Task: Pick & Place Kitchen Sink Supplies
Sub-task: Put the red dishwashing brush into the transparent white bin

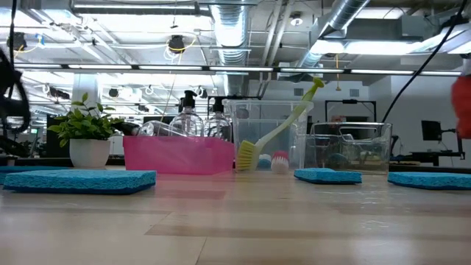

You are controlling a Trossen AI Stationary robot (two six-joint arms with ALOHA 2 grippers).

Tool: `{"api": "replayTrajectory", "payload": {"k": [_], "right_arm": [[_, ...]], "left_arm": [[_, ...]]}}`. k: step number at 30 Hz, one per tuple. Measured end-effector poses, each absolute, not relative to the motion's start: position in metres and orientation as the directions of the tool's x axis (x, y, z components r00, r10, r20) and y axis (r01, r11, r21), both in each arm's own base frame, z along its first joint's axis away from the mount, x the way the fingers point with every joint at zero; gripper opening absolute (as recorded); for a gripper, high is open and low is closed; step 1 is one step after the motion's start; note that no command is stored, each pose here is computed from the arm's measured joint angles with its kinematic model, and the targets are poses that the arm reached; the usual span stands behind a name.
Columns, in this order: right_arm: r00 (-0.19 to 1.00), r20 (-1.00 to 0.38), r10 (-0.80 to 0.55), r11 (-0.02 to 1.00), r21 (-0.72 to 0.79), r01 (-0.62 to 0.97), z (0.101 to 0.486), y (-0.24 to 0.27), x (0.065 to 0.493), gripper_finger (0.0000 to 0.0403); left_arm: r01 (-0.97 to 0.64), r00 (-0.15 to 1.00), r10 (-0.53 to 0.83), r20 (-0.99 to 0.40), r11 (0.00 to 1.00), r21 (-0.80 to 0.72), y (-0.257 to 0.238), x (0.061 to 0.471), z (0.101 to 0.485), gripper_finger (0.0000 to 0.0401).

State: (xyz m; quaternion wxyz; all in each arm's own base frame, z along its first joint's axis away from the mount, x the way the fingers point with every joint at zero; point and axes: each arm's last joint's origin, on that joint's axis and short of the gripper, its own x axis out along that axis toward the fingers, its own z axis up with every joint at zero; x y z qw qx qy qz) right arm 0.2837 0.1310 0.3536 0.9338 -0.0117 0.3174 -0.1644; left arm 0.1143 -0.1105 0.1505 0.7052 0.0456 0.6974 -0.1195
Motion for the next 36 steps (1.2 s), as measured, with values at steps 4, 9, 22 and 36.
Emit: {"api": "replayTrajectory", "payload": {"k": [4, 9, 22, 36], "right_arm": [[0.745, -0.589, -0.314, 0.946, -0.126, 0.3, 0.354, 0.131, 0.284, 0.0001], [0.745, -0.589, -0.313, 0.946, -0.125, 0.299, 0.354, 0.131, 0.284, 0.0001], [0.747, -0.59, -0.308, 0.948, -0.125, 0.292, 0.354, 0.133, 0.283, 0.0001], [0.748, -0.591, -0.302, 0.95, -0.119, 0.29, 0.354, 0.135, 0.282, 0.0001]], "left_arm": [[0.248, -0.065, -0.089, -0.994, 0.963, -0.103, -0.114, 0.117, 0.142, 0.0127], [0.242, -0.087, -0.084, -0.993, 0.965, -0.103, -0.115, 0.117, 0.139, 0.0127], [0.238, 0.191, -0.059, -0.98, 0.971, -0.013, -0.122, 0.134, 0.137, 0.0127], [-0.032, 0.571, 0.032, -0.82, 0.999, 0.017, -0.129, 0.197, 0.155, 0.0127]]}}
